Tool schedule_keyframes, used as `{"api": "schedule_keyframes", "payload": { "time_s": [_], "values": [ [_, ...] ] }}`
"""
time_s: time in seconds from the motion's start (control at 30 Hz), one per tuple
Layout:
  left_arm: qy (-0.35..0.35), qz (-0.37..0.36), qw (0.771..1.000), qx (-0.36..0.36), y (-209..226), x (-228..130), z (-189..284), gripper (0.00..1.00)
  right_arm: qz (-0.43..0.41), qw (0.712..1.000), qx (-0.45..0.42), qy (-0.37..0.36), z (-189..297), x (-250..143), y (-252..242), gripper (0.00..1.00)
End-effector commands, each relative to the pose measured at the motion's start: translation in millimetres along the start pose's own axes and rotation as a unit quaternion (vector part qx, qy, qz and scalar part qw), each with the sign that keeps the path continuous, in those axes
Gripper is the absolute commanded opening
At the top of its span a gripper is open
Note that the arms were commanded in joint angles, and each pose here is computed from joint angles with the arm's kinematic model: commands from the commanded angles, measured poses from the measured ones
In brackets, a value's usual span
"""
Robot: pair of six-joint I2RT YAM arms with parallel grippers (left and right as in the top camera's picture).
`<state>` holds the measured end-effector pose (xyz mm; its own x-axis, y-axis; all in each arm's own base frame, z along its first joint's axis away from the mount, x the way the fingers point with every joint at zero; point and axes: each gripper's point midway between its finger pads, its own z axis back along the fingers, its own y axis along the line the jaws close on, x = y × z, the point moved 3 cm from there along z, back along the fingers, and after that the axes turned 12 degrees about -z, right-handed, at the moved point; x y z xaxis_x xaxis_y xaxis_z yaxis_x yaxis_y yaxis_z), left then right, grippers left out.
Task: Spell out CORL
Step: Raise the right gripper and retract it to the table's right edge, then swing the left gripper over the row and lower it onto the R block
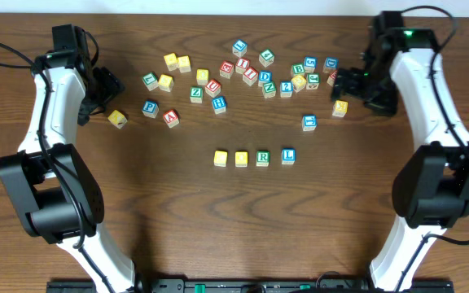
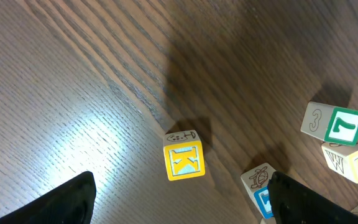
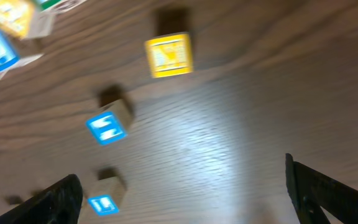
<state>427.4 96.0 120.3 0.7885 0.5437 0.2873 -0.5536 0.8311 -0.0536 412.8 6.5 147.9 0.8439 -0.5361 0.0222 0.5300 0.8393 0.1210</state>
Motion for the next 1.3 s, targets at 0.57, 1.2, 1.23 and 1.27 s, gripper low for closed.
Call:
{"api": "schedule_keyframes", "payload": {
  "time_s": [0.57, 1.2, 1.23, 1.27],
  "values": [
    [0.109, -0.251, 0.919, -0.283, -110.9, -96.1, 86.0, 0.87, 0.016, 0.999, -0.029, -0.025, -21.5, 18.2, -29.9, 0.99],
    [0.126, -0.393, 0.899, -0.143, -195.4, -237.3, 80.0, 0.82, -0.021, 0.999, -0.023, -0.017, -45.4, 15.5, -38.6, 0.99],
    [0.111, -0.385, 0.907, -0.131, -198.9, -238.2, 79.8, 0.82, -0.024, 0.999, -0.028, -0.010, -41.3, 13.7, -41.4, 0.99],
    [0.100, -0.383, 0.910, -0.124, -201.5, -238.5, 79.4, 0.82, -0.027, 0.999, -0.032, -0.007, -36.7, 13.6, -44.8, 0.99]
  ]
}}
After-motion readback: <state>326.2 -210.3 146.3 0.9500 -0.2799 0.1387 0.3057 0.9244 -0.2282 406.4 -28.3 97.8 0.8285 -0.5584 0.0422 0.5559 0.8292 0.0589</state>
